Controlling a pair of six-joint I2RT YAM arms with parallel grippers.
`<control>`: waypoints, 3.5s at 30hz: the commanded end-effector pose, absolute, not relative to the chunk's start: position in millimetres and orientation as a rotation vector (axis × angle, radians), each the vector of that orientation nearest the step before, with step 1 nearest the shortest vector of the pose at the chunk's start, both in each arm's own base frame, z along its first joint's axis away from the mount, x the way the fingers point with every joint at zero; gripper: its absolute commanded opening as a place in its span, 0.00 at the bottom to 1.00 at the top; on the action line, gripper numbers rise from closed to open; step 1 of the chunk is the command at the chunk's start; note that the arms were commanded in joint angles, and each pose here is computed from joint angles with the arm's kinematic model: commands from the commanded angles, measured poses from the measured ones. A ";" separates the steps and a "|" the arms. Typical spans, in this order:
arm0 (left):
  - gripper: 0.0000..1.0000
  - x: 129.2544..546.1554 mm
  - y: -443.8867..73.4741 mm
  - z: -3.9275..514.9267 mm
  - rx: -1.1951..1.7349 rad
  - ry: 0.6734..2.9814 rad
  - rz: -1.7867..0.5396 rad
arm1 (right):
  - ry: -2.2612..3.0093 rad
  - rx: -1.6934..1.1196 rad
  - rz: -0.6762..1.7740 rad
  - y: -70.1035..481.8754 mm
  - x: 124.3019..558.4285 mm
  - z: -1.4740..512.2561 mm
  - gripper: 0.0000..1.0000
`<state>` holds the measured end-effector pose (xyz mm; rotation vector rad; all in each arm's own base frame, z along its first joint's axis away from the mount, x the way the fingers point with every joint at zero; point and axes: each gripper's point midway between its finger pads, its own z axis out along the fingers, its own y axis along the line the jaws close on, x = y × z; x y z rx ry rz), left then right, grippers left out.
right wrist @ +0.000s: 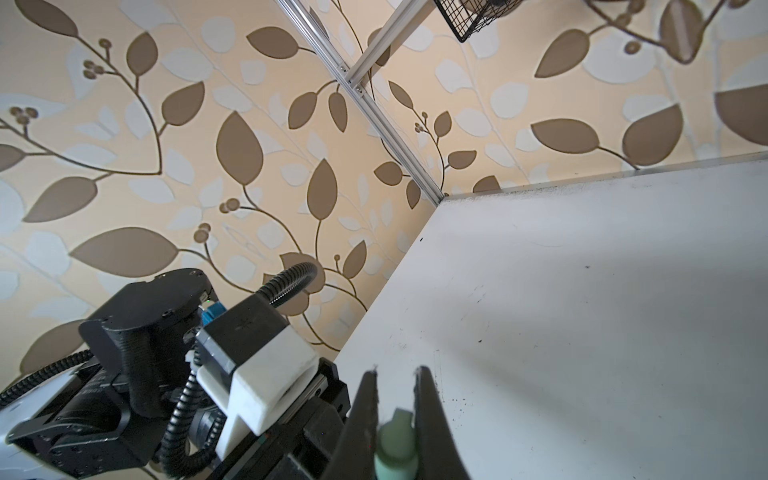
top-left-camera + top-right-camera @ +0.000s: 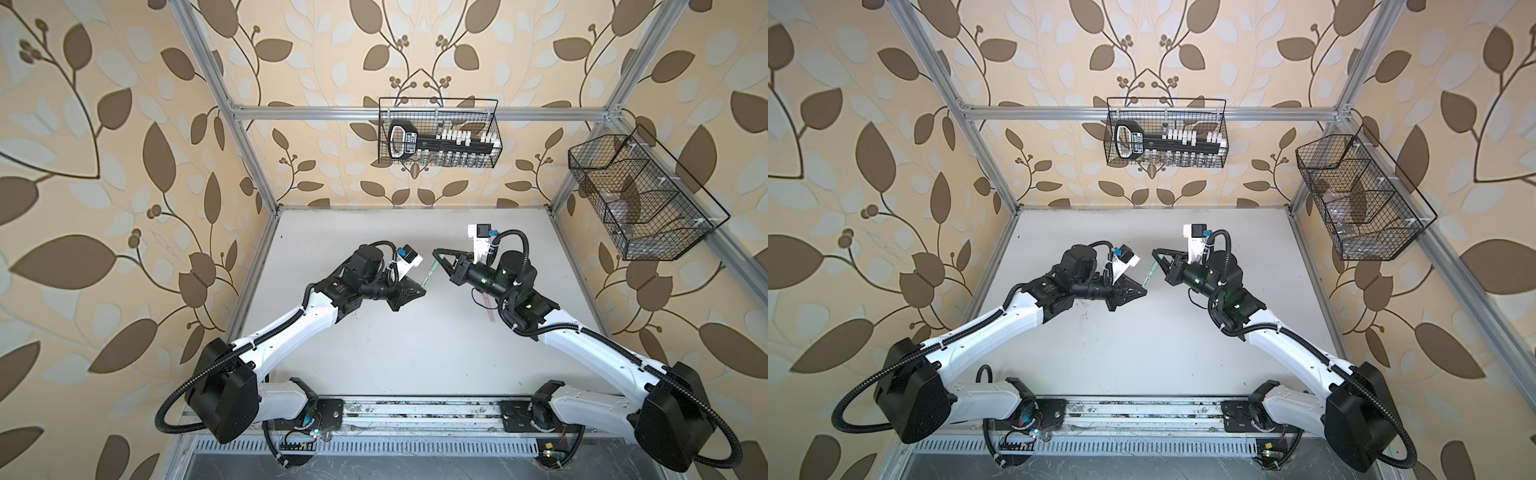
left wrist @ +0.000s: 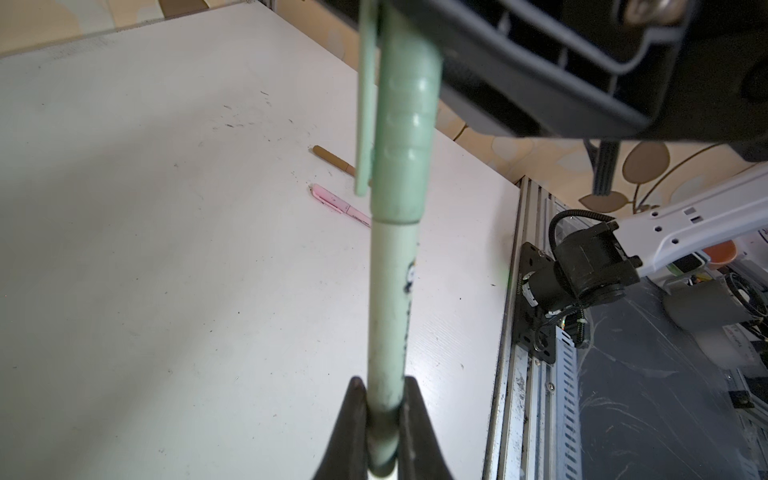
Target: Insert the pens into the pen caps
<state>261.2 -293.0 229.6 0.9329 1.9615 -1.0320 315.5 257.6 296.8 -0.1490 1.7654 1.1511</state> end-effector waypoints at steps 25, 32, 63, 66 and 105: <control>0.57 301.2 -273.6 328.1 0.710 1.706 -1.031 | 2.134 -0.250 1.085 231.2 304.4 267.1 0.00; 0.99 298.5 -222.6 303.3 0.527 1.872 -0.758 | 2.192 -0.286 1.012 216.6 304.8 288.4 0.00; 0.99 284.0 -47.3 210.6 -0.194 2.079 0.100 | 2.833 -0.272 0.593 184.9 336.3 59.4 0.00; 0.99 285.7 -50.4 205.8 -0.182 2.081 0.088 | 2.858 -0.260 0.543 177.4 341.6 49.1 0.02; 0.99 349.1 59.4 117.7 -0.429 1.806 0.285 | 1.846 0.404 -0.300 -68.8 327.1 148.0 0.68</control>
